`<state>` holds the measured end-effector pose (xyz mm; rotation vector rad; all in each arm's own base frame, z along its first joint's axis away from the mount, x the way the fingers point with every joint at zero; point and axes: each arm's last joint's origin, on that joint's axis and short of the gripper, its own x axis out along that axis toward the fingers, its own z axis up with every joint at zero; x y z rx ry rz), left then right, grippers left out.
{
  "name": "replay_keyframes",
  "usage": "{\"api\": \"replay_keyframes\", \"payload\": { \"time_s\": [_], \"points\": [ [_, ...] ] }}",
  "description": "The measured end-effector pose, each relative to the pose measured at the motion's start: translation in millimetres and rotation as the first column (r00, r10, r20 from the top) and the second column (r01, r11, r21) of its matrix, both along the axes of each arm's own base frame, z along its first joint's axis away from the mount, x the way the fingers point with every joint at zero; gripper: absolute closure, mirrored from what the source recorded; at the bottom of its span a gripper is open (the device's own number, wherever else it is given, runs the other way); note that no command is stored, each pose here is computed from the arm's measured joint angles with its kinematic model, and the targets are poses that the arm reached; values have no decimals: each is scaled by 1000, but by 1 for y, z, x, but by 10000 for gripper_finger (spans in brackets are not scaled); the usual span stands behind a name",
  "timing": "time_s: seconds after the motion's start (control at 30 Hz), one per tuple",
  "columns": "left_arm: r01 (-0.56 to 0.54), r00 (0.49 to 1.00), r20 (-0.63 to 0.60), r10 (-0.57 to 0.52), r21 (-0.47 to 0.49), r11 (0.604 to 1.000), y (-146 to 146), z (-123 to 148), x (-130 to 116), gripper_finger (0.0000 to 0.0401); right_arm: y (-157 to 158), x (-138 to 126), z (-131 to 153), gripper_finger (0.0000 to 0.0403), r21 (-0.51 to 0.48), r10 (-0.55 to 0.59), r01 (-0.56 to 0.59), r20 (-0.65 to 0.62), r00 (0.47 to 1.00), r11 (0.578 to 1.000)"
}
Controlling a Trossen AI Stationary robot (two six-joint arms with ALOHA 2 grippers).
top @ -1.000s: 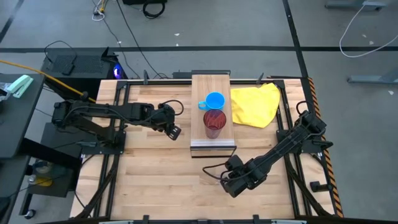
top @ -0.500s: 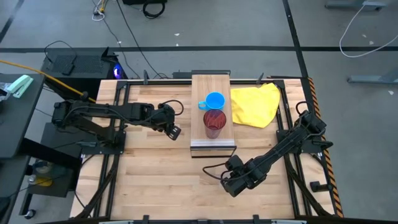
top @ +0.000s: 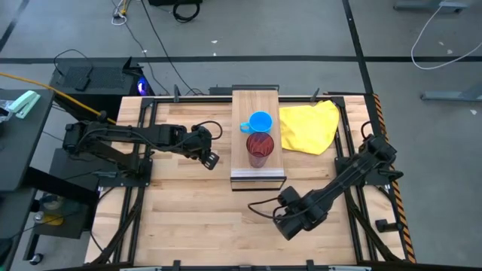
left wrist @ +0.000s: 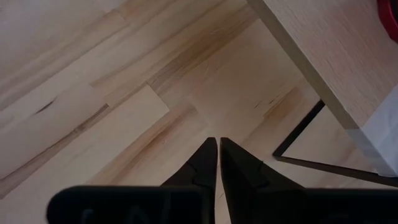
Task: Stack small to large cups/mugs on shelf
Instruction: Put the transparent mug on the shelf
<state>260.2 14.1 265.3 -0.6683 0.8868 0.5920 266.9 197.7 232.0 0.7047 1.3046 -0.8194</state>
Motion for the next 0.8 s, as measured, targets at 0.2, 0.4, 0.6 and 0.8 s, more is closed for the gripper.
{"api": "replay_keyframes", "payload": {
  "time_s": [0.2,0.4,0.6,0.8],
  "points": [
    [13,1000,-1,-13,7,1000,0,0,0,371,-6,-30,59,401,-65,-30,24,-87,996,998],
    [33,999,-2,-33,20,999,0,0,1,372,-33,-46,94,402,-20,-122,122,35,992,992],
    [55,998,-4,-55,33,998,0,0,1,381,-70,-64,105,402,-40,-223,230,143,964,972],
    [68,998,-9,-68,41,997,0,0,1,380,-113,-87,107,402,-60,-306,324,205,930,944]
  ]
}}
